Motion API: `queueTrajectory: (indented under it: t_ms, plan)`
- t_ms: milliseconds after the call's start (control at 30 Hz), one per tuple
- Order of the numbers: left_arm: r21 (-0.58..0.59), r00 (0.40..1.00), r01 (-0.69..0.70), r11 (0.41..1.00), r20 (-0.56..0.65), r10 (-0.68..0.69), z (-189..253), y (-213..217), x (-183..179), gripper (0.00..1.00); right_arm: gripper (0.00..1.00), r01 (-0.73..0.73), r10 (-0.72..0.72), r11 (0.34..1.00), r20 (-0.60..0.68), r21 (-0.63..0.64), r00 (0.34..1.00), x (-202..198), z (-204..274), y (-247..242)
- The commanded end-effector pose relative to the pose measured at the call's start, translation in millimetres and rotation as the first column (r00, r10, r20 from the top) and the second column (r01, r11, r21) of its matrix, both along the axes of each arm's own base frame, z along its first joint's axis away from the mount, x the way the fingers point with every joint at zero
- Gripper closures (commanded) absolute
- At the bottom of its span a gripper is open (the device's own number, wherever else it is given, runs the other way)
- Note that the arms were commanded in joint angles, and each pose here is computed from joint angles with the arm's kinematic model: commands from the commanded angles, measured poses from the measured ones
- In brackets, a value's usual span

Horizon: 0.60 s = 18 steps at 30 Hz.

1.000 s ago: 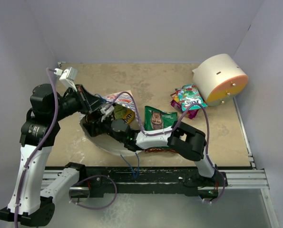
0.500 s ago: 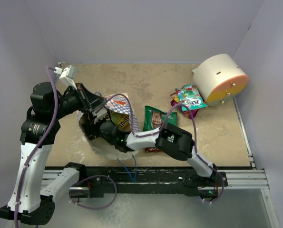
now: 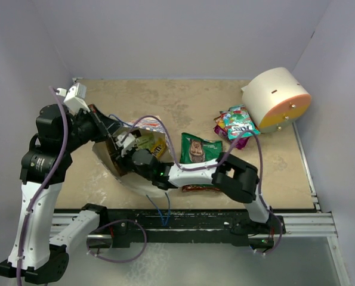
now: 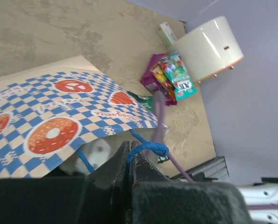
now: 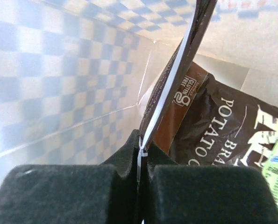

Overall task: Take the snacks out of the paper bag
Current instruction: Take out the snack from the paper bag.

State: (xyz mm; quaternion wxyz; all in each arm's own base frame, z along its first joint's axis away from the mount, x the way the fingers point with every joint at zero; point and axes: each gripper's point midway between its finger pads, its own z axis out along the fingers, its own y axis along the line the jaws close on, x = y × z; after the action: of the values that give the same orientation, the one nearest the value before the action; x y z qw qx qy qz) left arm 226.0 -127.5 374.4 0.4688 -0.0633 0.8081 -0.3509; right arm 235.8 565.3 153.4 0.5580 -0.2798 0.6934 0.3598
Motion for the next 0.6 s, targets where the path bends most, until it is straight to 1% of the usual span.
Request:
queueTrajectory:
  t_ms: [0,167,267,400,567]
  plan:
    - [0.055,0.983,-0.179,0.982,-0.021,0.18,2,27,14,1.0,1.0,-0.113,0.107,0.992,0.084,0.062,0.991,-22,70,-16]
    - [0.065,0.976,-0.219,0.973,0.014,0.219,9,33,26,1.0,1.0,-0.138,0.133,0.99,0.163,0.02,0.978,-30,108,-39]
    - [0.073,0.967,-0.254,0.964,0.028,0.253,11,39,29,1.0,1.0,-0.118,0.115,0.993,0.215,0.001,0.97,-28,135,-56]
    - [0.1,0.955,-0.297,0.95,0.029,0.295,12,48,32,1.0,1.0,-0.107,0.1,0.994,0.267,0.008,0.958,-30,181,-80]
    - [0.14,0.943,-0.331,0.933,0.056,0.327,14,57,36,1.0,1.0,-0.167,0.153,0.986,0.306,0.019,0.94,-50,232,-106]
